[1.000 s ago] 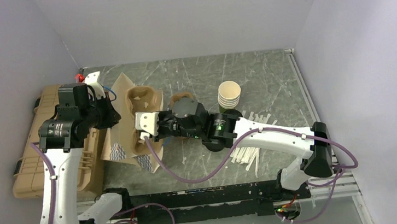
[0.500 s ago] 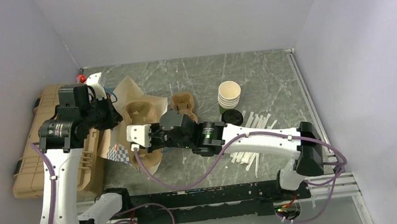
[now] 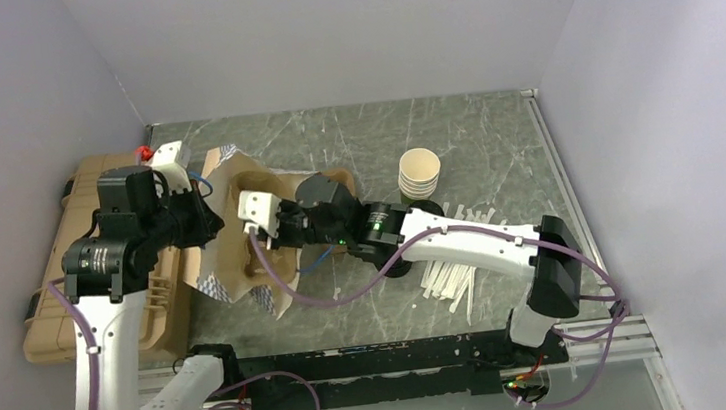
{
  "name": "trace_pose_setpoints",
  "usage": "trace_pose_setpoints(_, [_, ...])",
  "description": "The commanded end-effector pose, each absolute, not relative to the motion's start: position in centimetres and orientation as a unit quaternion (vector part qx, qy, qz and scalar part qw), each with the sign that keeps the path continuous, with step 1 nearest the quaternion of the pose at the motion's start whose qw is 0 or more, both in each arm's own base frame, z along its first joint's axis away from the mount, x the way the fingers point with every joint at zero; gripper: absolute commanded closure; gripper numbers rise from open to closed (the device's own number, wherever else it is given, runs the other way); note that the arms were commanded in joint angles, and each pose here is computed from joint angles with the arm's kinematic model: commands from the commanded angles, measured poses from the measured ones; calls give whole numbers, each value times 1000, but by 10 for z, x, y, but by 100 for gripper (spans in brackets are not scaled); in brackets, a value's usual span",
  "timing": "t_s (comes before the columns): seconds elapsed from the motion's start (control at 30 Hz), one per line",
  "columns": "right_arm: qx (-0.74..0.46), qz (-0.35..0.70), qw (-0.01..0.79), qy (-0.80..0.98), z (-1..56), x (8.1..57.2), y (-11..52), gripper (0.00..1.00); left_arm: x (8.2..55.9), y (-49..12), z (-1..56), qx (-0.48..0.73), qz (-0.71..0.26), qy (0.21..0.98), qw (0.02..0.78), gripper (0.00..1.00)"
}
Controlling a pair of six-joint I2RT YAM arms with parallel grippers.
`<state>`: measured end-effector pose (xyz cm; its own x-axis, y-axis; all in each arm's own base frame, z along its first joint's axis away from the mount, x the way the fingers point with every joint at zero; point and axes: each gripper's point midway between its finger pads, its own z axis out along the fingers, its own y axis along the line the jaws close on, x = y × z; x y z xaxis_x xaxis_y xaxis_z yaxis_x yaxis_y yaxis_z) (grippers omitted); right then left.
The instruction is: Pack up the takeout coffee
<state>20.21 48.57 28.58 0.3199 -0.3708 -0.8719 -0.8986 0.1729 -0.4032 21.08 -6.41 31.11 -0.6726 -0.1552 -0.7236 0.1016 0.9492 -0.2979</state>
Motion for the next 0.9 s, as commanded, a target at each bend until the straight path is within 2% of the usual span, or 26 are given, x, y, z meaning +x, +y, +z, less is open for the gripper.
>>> trace_pose_setpoints(0.0, [-552,282,581,528,316,217,484,82,203,-69,315,3,-171,893,416,100])
trace_pose_setpoints(0.43, [-549,285,574,537,309,230,488,83,195,-73,315,16,-179,893,414,100])
trace_pose_setpoints(0.87, [-539,296,600,512,343,236,466,83,190,-70,306,16,-167,898,406,100])
